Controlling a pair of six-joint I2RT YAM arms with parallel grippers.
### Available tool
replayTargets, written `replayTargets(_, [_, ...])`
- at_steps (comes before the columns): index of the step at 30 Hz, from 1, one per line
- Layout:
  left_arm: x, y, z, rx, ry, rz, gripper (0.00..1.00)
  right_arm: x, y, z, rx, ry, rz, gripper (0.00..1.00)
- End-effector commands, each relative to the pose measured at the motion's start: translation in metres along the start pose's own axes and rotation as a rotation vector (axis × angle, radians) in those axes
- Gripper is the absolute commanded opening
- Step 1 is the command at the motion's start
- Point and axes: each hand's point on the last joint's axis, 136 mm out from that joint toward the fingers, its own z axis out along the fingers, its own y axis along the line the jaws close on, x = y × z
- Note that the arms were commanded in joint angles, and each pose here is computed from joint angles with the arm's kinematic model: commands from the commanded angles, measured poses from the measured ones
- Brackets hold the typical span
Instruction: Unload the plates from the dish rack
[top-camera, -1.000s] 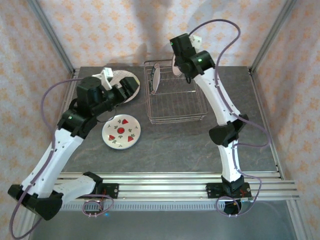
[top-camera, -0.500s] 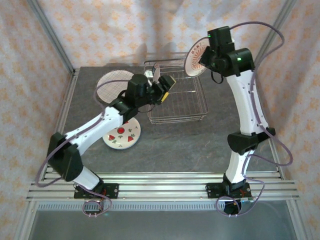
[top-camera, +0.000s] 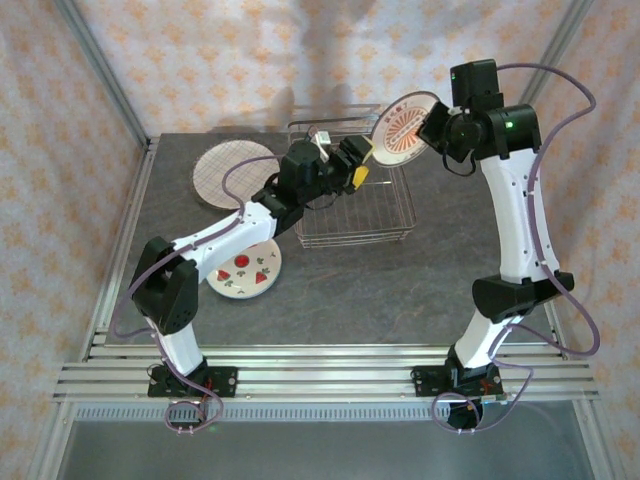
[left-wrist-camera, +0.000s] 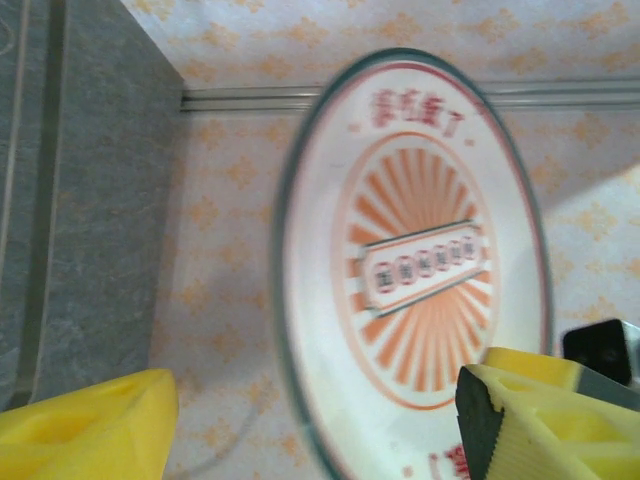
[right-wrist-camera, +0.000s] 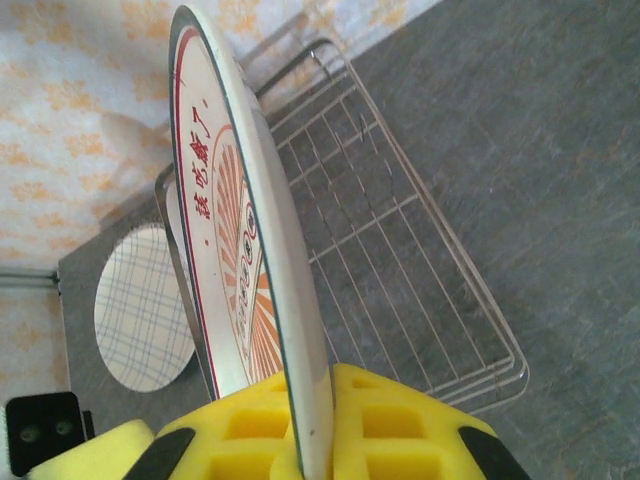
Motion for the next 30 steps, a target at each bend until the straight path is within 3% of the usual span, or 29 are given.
replayTargets(1, [0.005, -0.021, 0.007, 0.074, 0.013, -0.008, 0.69, -0.007, 0.019, -0.019, -0.130, -0.032, 0.028, 0.00])
replayTargets(10, [0.003, -0.014, 0.015, 0.057, 0.009, -0.030, 0.49, 0.002, 0.020, -0.014, -0.175, 0.019, 0.052, 0.00])
replayTargets(17, [0.002, -0.017, 0.013, 0.065, 0.002, -0.027, 0.21, 0.008, 0.016, -0.004, -0.227, 0.065, 0.110, 0.00])
replayTargets(21, [0.002, -0.021, 0.011, 0.074, 0.001, -0.023, 0.00, 0.014, 0.016, 0.001, -0.232, 0.091, 0.113, 0.00])
replayTargets(24, [0.002, -0.027, 0.007, 0.084, 0.001, -0.010, 0.00, 0.016, 0.012, 0.000, -0.216, 0.094, 0.096, 0.00])
replayTargets(25, [0.002, -0.029, 0.006, 0.086, 0.000, -0.003, 0.00, 0.017, 0.011, 0.000, -0.209, 0.096, 0.091, 0.04])
replayTargets(30, [-0.001, -0.047, -0.007, 0.122, -0.011, 0.032, 0.00, 0.019, 0.010, -0.008, -0.213, 0.091, 0.064, 0.43])
